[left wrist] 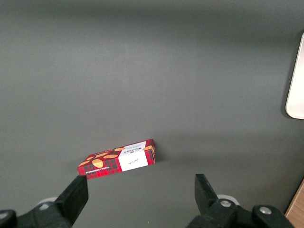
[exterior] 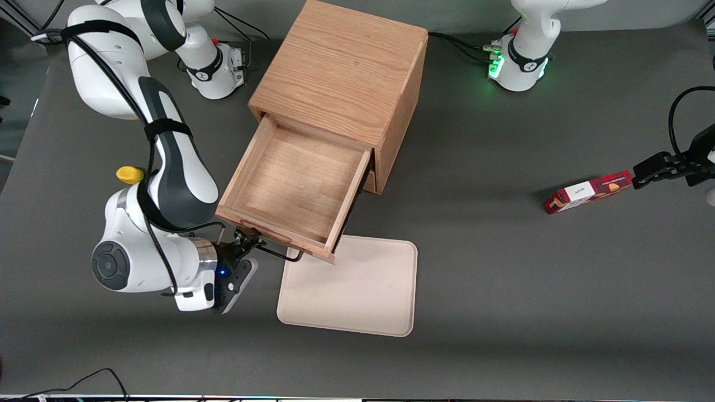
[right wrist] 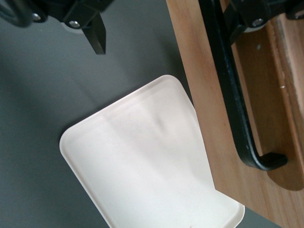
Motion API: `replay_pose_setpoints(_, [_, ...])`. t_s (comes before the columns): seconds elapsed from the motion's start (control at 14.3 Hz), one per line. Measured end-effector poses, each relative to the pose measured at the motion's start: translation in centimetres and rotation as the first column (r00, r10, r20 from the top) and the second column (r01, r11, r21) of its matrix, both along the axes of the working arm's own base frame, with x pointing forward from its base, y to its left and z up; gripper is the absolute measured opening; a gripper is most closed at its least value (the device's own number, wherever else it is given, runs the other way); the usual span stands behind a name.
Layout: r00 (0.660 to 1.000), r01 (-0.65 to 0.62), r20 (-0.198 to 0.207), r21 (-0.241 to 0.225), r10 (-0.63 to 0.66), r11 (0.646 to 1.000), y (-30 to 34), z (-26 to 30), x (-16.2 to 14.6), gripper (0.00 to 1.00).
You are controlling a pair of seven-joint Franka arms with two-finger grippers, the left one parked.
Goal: Close top drawer
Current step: 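Position the right gripper against the drawer front beside the black handle, then push the open wooden drawer into the cabinet with the right gripper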
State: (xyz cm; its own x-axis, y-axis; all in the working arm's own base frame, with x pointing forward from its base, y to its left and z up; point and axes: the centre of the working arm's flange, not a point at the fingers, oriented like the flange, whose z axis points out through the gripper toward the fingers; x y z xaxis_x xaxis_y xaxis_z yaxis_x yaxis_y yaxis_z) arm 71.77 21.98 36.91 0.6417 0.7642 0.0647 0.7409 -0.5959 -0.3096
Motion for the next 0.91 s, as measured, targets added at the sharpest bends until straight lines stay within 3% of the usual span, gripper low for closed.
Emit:
replay_pose_setpoints(0.28, [1.0, -0.013, 0.016, -0.022, 0.014, 1.0, 0.7, -0.4, -0.1, 1.0])
replay_pose_setpoints(0.91, [1.0, -0.017, 0.019, -0.025, 0.017, 1.0, 1.6, -0.5, -0.4, 1.0])
